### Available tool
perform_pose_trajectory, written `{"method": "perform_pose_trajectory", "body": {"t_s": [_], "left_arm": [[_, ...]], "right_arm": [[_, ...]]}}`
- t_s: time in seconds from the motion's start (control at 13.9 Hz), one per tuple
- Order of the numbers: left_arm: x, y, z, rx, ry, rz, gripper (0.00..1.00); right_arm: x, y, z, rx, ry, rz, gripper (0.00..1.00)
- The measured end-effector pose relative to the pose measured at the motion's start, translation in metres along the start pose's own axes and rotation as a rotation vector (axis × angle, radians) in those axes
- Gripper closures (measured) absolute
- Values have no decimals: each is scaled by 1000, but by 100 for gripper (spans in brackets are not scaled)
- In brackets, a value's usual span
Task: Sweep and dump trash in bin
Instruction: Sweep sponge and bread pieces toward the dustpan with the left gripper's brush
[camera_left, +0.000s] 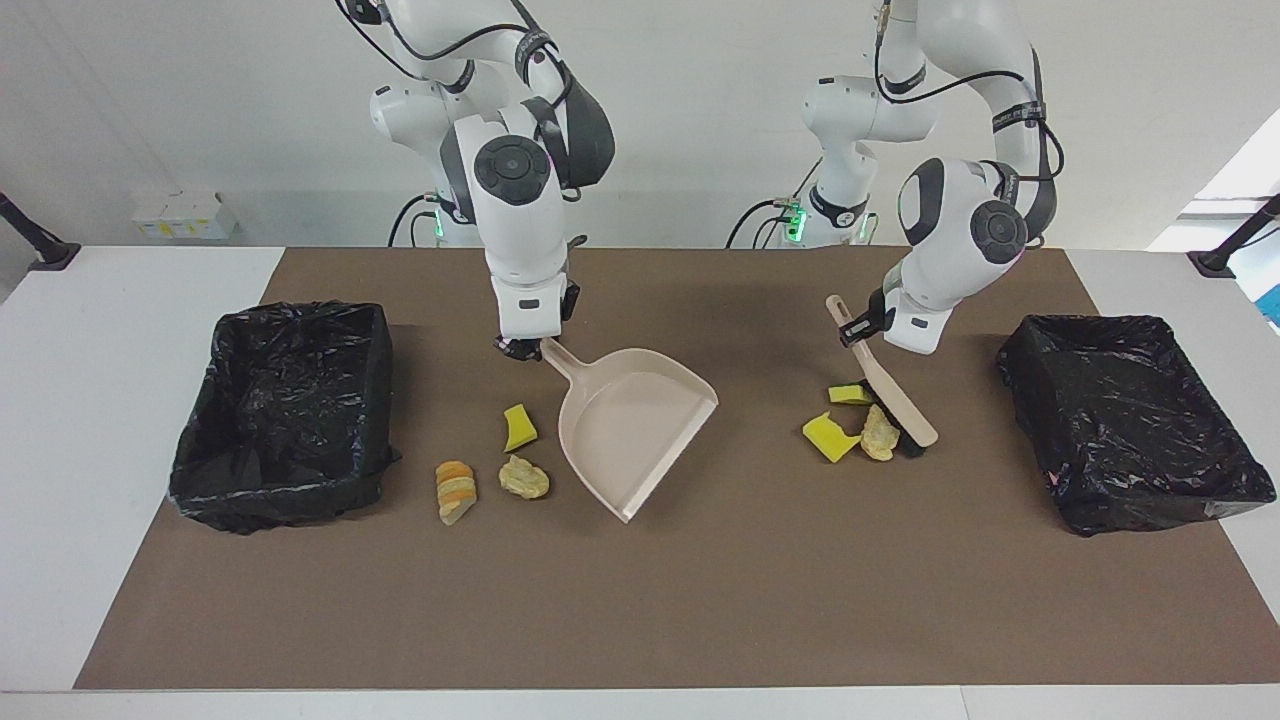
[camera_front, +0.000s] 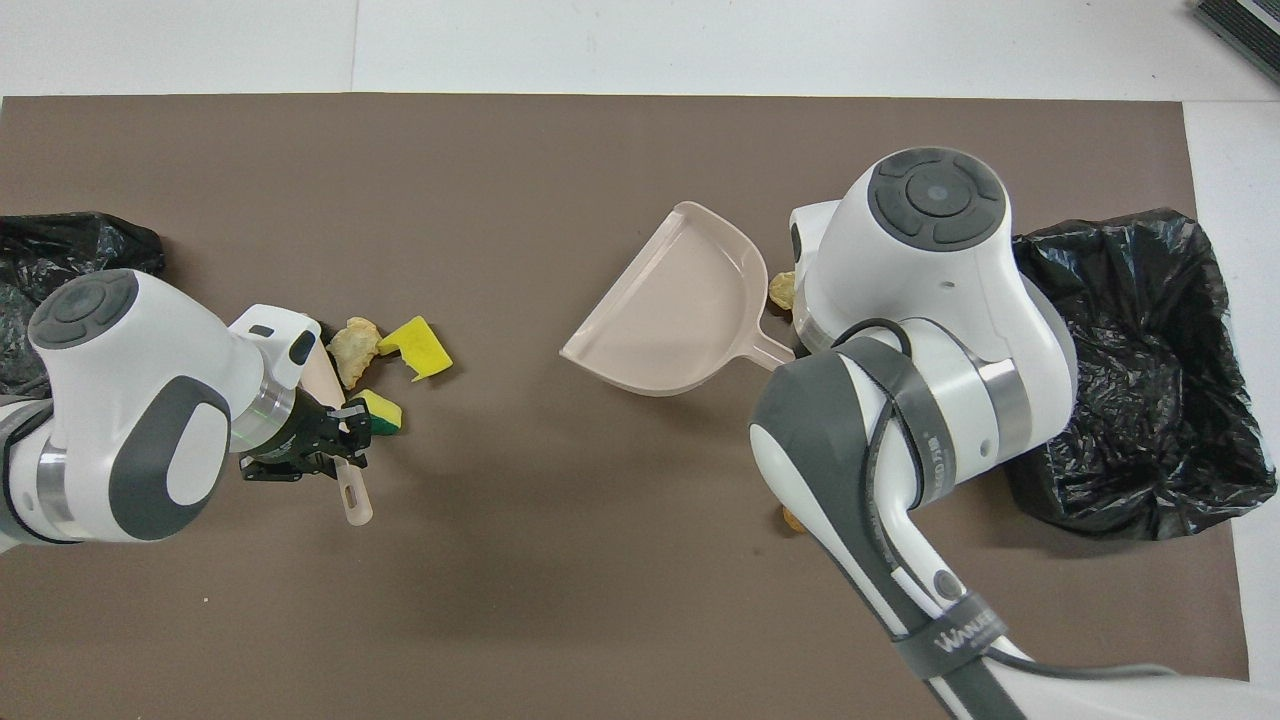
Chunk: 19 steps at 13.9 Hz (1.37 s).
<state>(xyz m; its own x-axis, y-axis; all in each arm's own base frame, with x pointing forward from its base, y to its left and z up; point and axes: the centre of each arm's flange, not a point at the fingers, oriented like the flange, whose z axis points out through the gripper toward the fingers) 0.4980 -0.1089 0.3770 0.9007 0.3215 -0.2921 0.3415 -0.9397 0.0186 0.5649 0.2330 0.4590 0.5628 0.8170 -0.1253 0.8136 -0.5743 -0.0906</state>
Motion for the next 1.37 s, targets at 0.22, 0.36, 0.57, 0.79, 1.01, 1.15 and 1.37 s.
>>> {"method": "perform_pose_trajectory", "body": {"t_s": [0.22,0.36,0.57,0.79,1.01,1.15,1.37], "left_arm": [[1,-1,4,-1,11,164,74],[1,-1,6,1,10,259,74],[-3,3,12,6,6,374,74],[-17,24,21,18,16,438,74],[-42,58,29,39,17,494,74],[-64,84,35,55,20,491,74],[-104,121,44,74,26,478,74]], "right_arm": [[-9,-14,25,-17,0,-126,68],[-12,-14,36,-40,14,-211,68],[-10,-9,47,-115,6,-369,68],[-7,-9,55,-159,-55,-487,68],[3,-24,57,-221,-118,-570,68],[14,-41,63,-237,-144,-616,68],[16,-43,68,-234,-151,-622,68]]}}
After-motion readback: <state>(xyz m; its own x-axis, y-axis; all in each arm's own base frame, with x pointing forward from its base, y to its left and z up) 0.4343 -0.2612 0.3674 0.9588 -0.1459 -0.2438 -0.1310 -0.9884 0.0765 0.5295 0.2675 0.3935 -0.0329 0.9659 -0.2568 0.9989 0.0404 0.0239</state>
